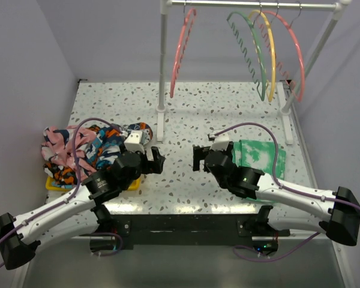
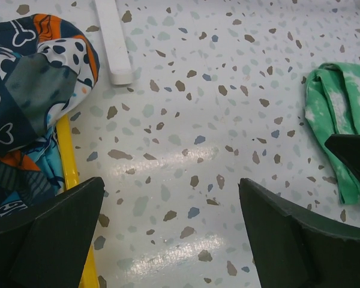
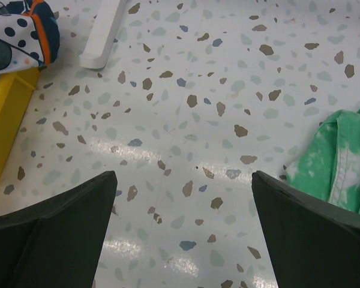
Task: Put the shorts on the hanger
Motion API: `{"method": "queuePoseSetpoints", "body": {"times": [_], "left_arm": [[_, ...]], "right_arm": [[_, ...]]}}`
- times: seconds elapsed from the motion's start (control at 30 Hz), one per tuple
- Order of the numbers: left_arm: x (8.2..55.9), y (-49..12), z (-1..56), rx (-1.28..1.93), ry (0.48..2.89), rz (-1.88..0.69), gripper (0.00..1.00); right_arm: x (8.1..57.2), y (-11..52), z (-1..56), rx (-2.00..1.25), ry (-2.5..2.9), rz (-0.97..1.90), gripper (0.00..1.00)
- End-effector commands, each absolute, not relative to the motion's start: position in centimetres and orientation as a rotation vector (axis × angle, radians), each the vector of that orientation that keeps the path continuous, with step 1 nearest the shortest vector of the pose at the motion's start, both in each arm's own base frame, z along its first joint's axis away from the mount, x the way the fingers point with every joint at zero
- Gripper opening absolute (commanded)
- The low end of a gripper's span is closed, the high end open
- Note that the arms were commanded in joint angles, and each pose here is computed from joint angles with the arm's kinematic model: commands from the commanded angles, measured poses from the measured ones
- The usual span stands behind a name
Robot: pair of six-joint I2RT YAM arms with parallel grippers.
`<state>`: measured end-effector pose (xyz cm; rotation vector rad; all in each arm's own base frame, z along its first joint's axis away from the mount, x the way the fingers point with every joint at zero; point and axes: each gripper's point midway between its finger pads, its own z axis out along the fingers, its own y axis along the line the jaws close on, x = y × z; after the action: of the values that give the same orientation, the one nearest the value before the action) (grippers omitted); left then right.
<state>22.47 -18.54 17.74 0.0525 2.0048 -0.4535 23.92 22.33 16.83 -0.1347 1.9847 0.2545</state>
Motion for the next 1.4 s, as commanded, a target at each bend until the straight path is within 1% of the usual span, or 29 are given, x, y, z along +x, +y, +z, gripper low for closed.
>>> {"method": "queuePoseSetpoints", "body": {"times": [0.0, 0.17, 0.43, 0.53, 0.7, 0.8, 0.87, 0.93, 0.97, 1.0, 1.07, 1.2, 1.37], "left_arm": [[23.2, -17.8, 18.9, -0.016, 1.988, -0.408, 1.00], [23.2, -17.4, 19.4, -0.034, 1.987, -0.399, 1.00], [23.0, -16.8, 20.8, -0.070, 1.975, -0.403, 1.00], [22.9, -16.5, 21.2, -0.085, 1.969, -0.398, 1.00], [22.8, -15.6, 21.3, -0.146, 1.974, -0.378, 1.00], [23.0, -13.7, 21.8, -0.260, 1.963, -0.305, 1.00], [23.5, -12.1, 23.8, -0.332, 1.912, -0.244, 1.00], [23.7, -9.2, 24.0, -0.426, 1.905, -0.109, 0.98], [24.0, -8.4, 25.1, -0.458, 1.886, -0.084, 0.97], [24.3, -6.4, 25.1, -0.502, 1.880, -0.007, 0.95], [25.0, -4.8, 25.5, -0.533, 1.868, 0.064, 0.93], [26.8, -0.2, 25.4, -0.593, 1.856, 0.309, 0.90], [29.6, 0.2, 23.3, -0.560, 1.939, 0.327, 0.84]], "right_arm": [[24.2, 22.7, 17.7, -0.125, 1.947, 0.282, 0.99], [24.4, 22.5, 18.4, -0.115, 1.934, 0.281, 0.99], [25.2, 22.1, 21.5, -0.073, 1.851, 0.273, 0.99], [25.3, 22.1, 21.6, -0.098, 1.855, 0.244, 0.98], [24.6, 23.4, 21.1, -0.180, 1.887, 0.300, 0.99], [24.5, 23.7, 20.2, -0.210, 1.910, 0.298, 0.98], [24.4, 24.0, 19.8, -0.221, 1.917, 0.305, 0.99], [24.2, 24.6, 19.3, -0.245, 1.926, 0.333, 0.98], [24.1, 25.0, 19.1, -0.259, 1.927, 0.345, 0.98], [24.1, 25.3, 19.0, -0.268, 1.928, 0.359, 0.98], [24.0, 25.8, 18.8, -0.286, 1.936, 0.377, 0.98], [23.8, 26.4, 17.6, -0.317, 1.968, 0.376, 0.98], [23.7, 26.8, 17.1, -0.332, 1.981, 0.385, 0.98]]}}
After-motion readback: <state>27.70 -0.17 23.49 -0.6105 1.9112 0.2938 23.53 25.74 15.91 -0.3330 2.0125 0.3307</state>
